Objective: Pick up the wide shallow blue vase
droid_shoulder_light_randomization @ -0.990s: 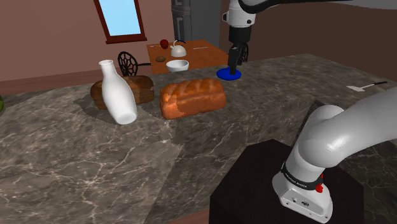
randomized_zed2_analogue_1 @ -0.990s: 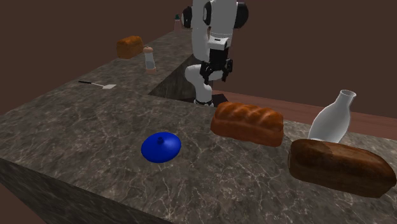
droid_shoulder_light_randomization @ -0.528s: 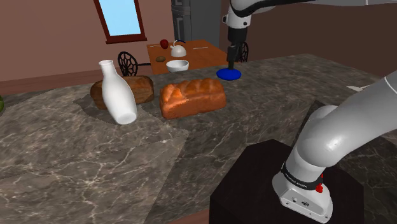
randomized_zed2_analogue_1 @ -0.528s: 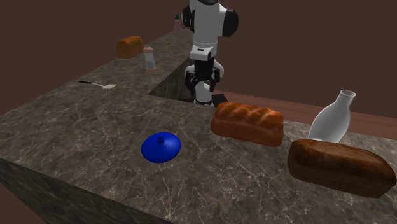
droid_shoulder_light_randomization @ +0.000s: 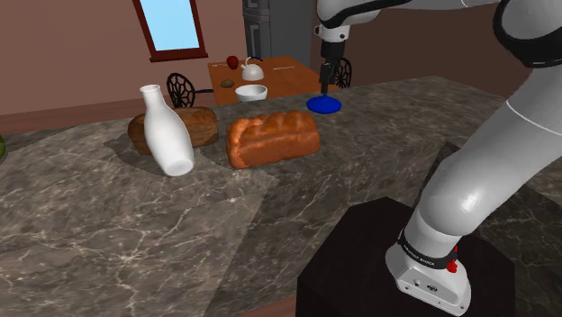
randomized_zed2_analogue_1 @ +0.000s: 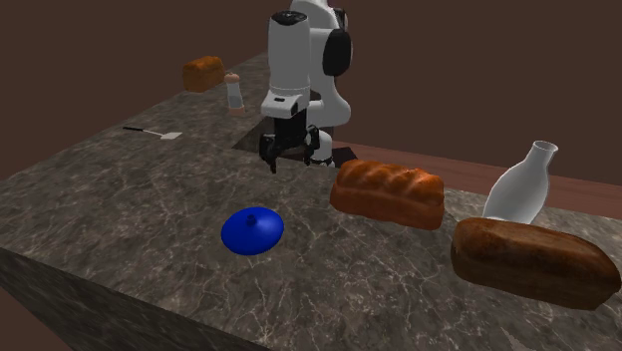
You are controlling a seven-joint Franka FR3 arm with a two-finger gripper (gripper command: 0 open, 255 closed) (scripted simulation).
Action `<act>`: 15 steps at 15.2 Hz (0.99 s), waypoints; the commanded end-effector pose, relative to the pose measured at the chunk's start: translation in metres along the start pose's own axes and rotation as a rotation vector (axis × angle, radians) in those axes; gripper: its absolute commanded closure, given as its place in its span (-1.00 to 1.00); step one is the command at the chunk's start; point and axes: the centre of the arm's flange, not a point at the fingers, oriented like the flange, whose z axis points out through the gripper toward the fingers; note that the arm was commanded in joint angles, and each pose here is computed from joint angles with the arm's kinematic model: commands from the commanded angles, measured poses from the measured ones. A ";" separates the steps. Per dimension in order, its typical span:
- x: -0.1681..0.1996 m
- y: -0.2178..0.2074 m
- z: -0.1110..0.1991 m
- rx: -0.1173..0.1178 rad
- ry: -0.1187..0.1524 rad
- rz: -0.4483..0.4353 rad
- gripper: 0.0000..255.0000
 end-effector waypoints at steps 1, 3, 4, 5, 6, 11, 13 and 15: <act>0.010 0.025 0.009 0.001 0.004 -0.001 -1.00; 0.019 0.049 0.016 0.004 0.007 -0.001 -1.00; 0.023 0.061 0.020 0.005 0.009 -0.001 -1.00; 0.028 0.073 0.023 0.006 0.010 -0.001 -1.00; 0.032 0.085 0.027 0.008 0.012 -0.001 -1.00; 0.049 0.131 0.045 0.013 0.019 -0.001 -1.00; 0.049 0.130 0.056 0.013 0.019 -0.001 -1.00; 0.048 0.130 0.067 0.013 0.019 -0.001 -1.00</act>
